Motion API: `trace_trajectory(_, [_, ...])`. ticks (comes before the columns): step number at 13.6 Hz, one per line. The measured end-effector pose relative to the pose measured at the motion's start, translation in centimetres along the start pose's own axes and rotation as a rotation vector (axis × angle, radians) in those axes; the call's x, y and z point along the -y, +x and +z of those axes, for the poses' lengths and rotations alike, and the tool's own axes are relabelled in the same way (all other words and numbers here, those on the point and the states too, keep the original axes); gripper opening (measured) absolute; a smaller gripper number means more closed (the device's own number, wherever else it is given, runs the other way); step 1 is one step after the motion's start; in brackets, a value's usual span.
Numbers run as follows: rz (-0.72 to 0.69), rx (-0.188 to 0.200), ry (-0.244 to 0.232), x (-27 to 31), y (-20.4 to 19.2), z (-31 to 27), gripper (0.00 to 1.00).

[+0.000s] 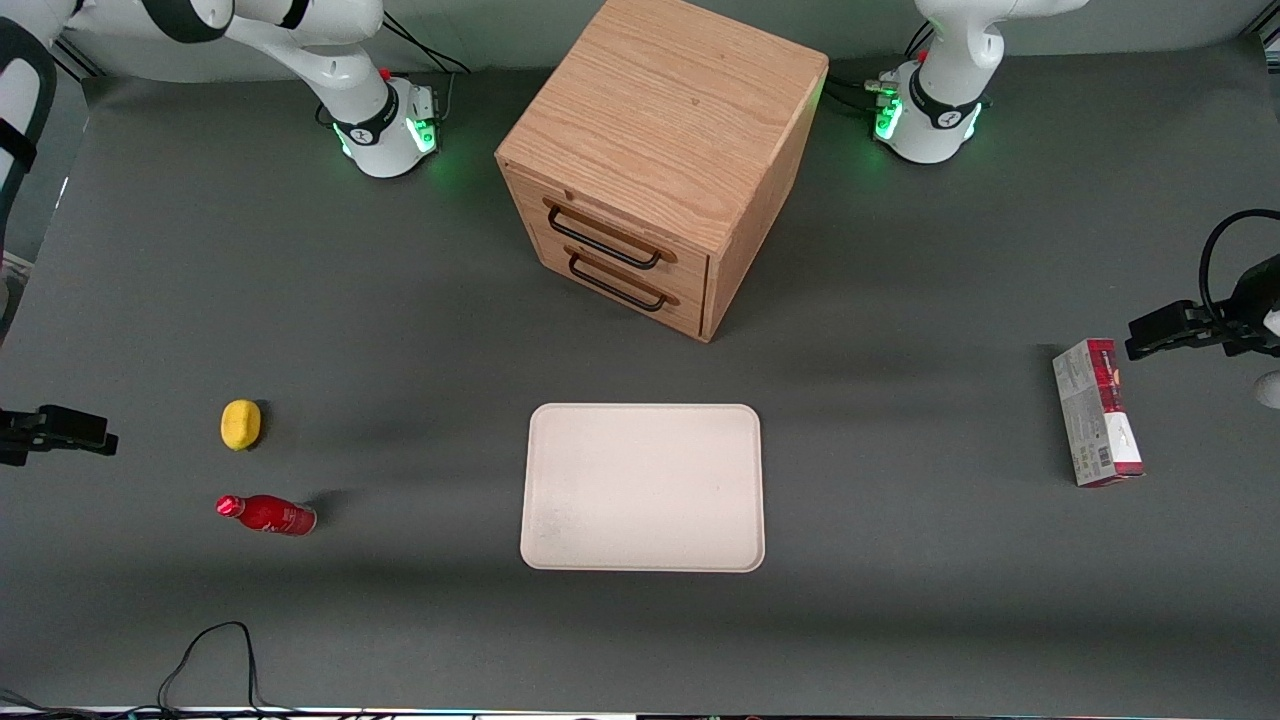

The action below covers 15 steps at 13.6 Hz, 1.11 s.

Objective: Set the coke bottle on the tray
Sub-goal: 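Move the open right gripper down over the red Coca-Cola bottle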

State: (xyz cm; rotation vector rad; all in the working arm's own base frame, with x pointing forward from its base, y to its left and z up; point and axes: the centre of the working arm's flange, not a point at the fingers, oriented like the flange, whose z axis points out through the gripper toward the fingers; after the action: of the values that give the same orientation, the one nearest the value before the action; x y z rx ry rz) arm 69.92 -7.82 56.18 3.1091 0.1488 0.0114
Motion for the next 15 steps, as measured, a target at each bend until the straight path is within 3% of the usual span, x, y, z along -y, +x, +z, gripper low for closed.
trace_trajectory(6, [-0.008,0.050,0.028,0.6,0.9,4.1,1.00])
trace_trajectory(15, [-0.008,0.048,0.014,0.6,3.6,19.5,1.00])
